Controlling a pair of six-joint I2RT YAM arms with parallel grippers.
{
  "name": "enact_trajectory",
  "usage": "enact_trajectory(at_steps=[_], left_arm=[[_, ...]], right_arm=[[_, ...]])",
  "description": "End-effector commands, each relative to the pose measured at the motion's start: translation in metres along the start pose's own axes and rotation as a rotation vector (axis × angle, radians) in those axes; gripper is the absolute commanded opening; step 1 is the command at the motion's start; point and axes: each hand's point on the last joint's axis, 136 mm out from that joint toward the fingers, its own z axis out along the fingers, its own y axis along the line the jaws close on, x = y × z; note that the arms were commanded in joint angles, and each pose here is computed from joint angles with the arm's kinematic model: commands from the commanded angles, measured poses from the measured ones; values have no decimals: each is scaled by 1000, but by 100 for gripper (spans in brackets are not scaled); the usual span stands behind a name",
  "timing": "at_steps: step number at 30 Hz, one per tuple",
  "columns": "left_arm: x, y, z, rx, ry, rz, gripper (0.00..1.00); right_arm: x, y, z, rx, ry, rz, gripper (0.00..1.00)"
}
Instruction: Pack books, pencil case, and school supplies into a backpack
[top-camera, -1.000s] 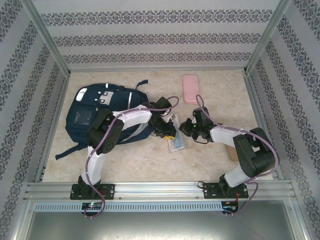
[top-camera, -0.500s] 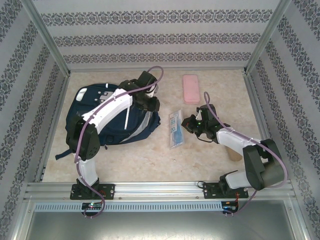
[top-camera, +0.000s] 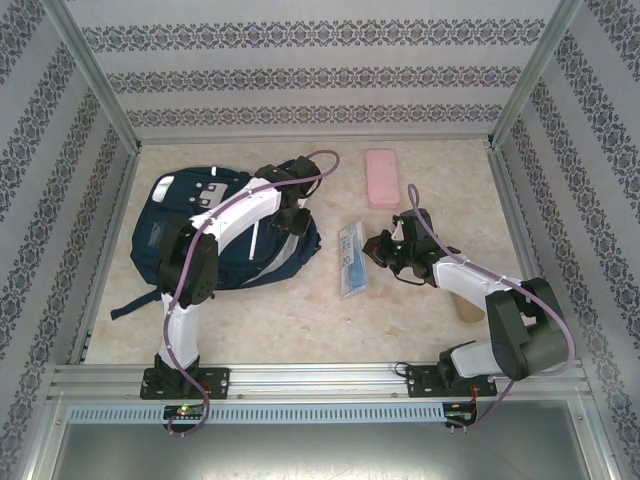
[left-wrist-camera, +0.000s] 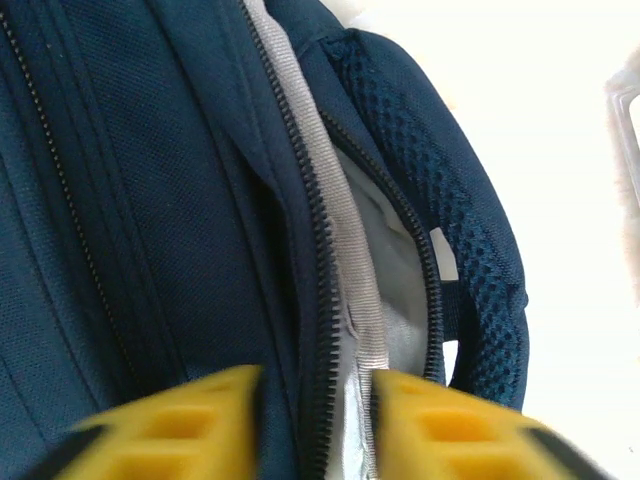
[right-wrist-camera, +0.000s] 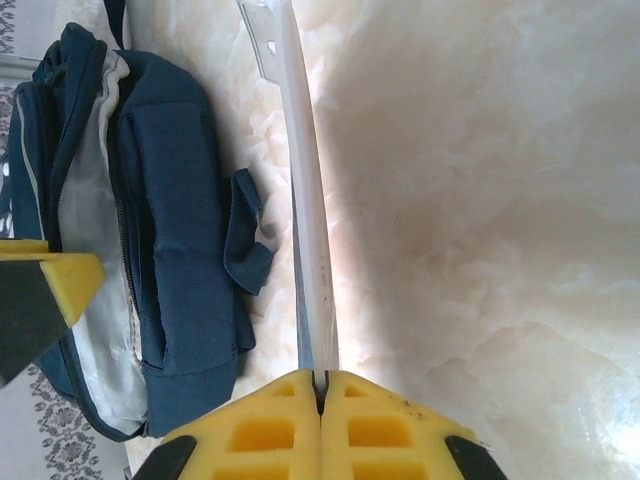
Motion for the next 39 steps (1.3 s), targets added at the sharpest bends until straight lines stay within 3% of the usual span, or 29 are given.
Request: enact_trajectory(at_steps=[1,10,18,28,35,39], left_arm=[[3,8,-9,-42,-1,10,0],[-37,39,-129,33,-303,-126,0],[-45,74,-196,240,-466,-267,0],[-42,86,-228,440,-545,-362,0],[-33,82,-224,467,-514,-368,0],[-29,81,-221,471,-506,-369,0]], right_arm=[[-5,35,-4,-88,-1,-41,0],[-18,106,4,-292,-5,-65,0],[-24,178,42,-459,40,-65,0],[12,249,136,-563,139,-25,0],[46,271,202,-552,193,26,0],[64,270,225,-505,226,4,10]])
